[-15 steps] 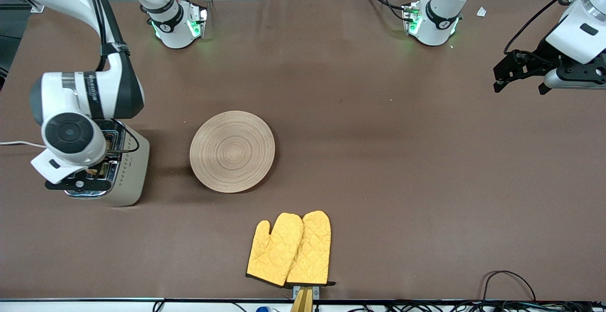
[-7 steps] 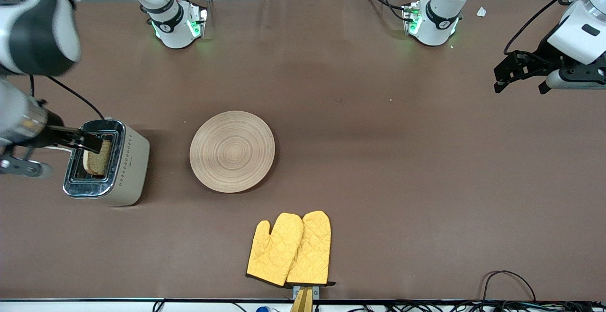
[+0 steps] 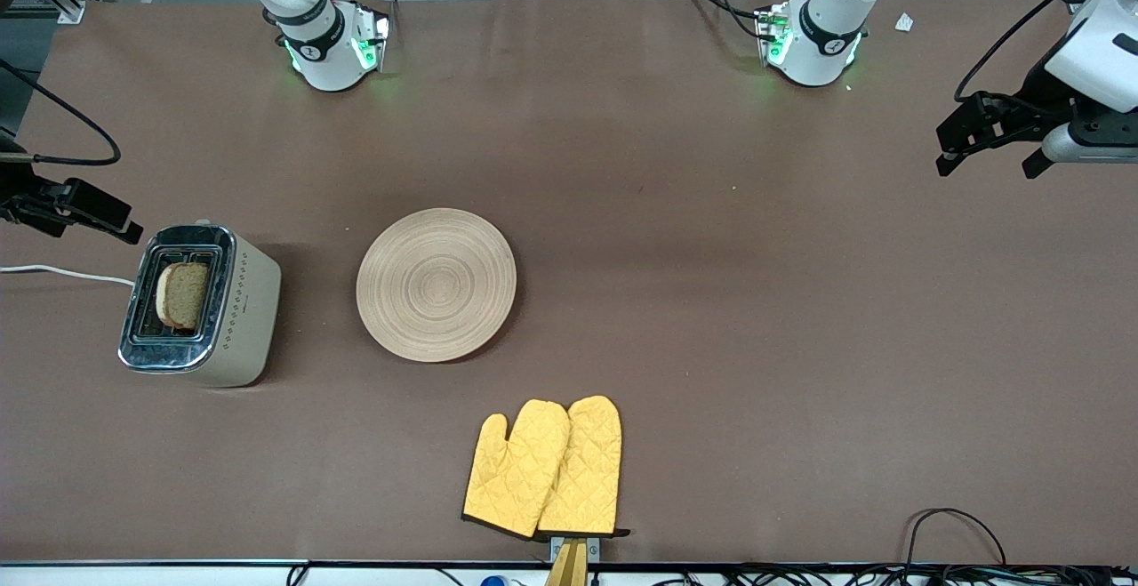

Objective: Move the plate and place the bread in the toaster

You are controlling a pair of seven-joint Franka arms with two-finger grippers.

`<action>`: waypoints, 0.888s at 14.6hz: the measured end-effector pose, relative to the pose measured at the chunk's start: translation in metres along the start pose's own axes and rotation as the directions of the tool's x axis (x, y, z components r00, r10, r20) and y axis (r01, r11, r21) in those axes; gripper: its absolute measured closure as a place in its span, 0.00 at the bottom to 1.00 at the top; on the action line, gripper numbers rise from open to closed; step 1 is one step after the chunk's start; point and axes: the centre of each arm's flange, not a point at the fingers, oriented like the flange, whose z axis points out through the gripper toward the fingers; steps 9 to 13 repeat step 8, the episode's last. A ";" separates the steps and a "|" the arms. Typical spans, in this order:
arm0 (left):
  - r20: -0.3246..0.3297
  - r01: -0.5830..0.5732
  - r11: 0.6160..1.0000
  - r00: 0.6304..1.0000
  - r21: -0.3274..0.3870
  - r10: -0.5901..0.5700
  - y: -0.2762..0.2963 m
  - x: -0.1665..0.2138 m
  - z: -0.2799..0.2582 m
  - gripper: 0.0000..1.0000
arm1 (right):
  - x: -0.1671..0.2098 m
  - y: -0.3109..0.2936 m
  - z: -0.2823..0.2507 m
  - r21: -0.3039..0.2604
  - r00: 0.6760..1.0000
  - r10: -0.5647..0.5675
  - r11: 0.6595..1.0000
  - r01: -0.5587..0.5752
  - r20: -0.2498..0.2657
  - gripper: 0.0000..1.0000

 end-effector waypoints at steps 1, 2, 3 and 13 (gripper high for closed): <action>0.001 0.000 1.000 1.000 0.000 0.000 0.000 0.001 0.000 0.00 | 0.001 0.001 0.002 -0.001 1.000 -0.016 1.000 0.016 0.003 0.00; 0.001 0.000 1.000 1.000 0.000 0.000 0.000 0.001 0.001 0.00 | 0.002 0.002 0.004 -0.001 1.000 -0.026 1.000 0.026 0.006 0.00; 0.001 0.000 1.000 1.000 0.002 0.000 0.000 0.001 0.001 0.00 | 0.003 0.002 0.006 -0.001 0.999 -0.032 0.999 0.032 0.008 0.00; -0.004 -0.002 1.000 1.000 0.026 0.002 -0.003 0.002 0.000 0.00 | 0.003 0.002 0.007 -0.002 0.999 -0.041 0.999 0.041 0.010 0.00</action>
